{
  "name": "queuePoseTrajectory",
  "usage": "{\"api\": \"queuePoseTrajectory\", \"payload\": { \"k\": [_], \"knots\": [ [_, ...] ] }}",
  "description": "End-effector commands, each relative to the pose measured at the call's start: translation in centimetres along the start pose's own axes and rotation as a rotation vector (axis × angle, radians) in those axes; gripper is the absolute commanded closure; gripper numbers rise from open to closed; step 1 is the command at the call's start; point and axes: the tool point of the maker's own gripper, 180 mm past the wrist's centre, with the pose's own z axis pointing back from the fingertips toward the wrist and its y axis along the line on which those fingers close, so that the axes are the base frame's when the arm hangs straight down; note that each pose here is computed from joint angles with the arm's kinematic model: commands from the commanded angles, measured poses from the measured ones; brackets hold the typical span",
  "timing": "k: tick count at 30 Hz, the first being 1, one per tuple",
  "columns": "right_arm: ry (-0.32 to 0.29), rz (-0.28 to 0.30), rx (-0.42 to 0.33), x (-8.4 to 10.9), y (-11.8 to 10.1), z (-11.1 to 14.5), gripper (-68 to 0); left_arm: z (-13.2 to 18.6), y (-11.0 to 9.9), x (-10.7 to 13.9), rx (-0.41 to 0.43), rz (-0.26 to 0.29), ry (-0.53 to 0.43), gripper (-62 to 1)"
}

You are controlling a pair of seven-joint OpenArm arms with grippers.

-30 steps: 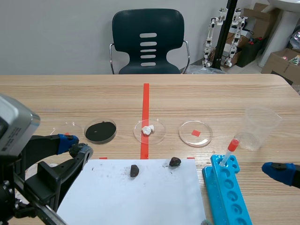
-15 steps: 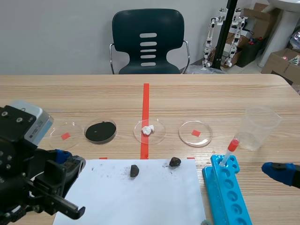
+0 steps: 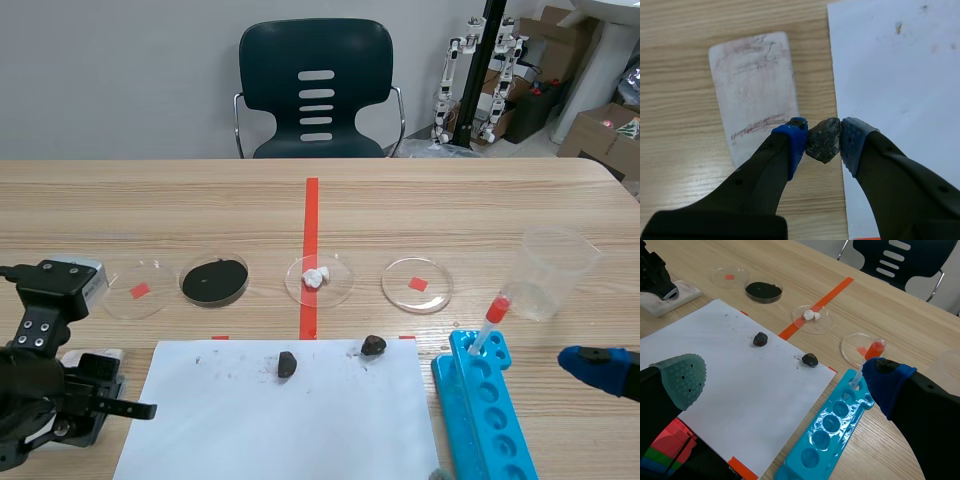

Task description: Rub the mineral on the streak plate below the first streak

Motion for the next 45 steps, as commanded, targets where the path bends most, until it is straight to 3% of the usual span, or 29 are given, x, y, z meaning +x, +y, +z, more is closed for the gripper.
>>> {"api": "queuePoseTrajectory", "payload": {
  "k": [1, 5, 15, 21, 32, 45],
  "knots": [
    [-0.029, 0.004, -0.009, 0.8, -0.3, -0.1, -67.9, 0.1, 0.5, 0.3, 0.018, 0.010, 0.008, -12.8],
    [-0.029, 0.004, -0.009, 0.8, -0.3, -0.1, -67.9, -0.3, 1.4, 0.2, 0.051, 0.049, 0.050, -12.8],
    [-0.029, 0.004, -0.009, 0.8, -0.3, -0.1, -67.9, -0.7, 3.8, 0.2, 0.130, 0.075, 0.116, -12.8],
    [-0.029, 0.004, -0.009, 0.8, -0.3, -0.1, -67.9, -0.7, 3.2, 0.7, 0.094, 0.098, 0.130, -12.8],
    [-0.029, 0.004, -0.009, 0.8, -0.3, -0.1, -67.9, -1.4, 3.3, -0.4, 0.056, 0.149, 0.209, -12.8],
    [-0.029, 0.004, -0.009, 0.8, -0.3, -0.1, -67.9, -3.3, 4.5, -1.8, 0.057, 0.209, 0.288, -12.8]
  ]
}}
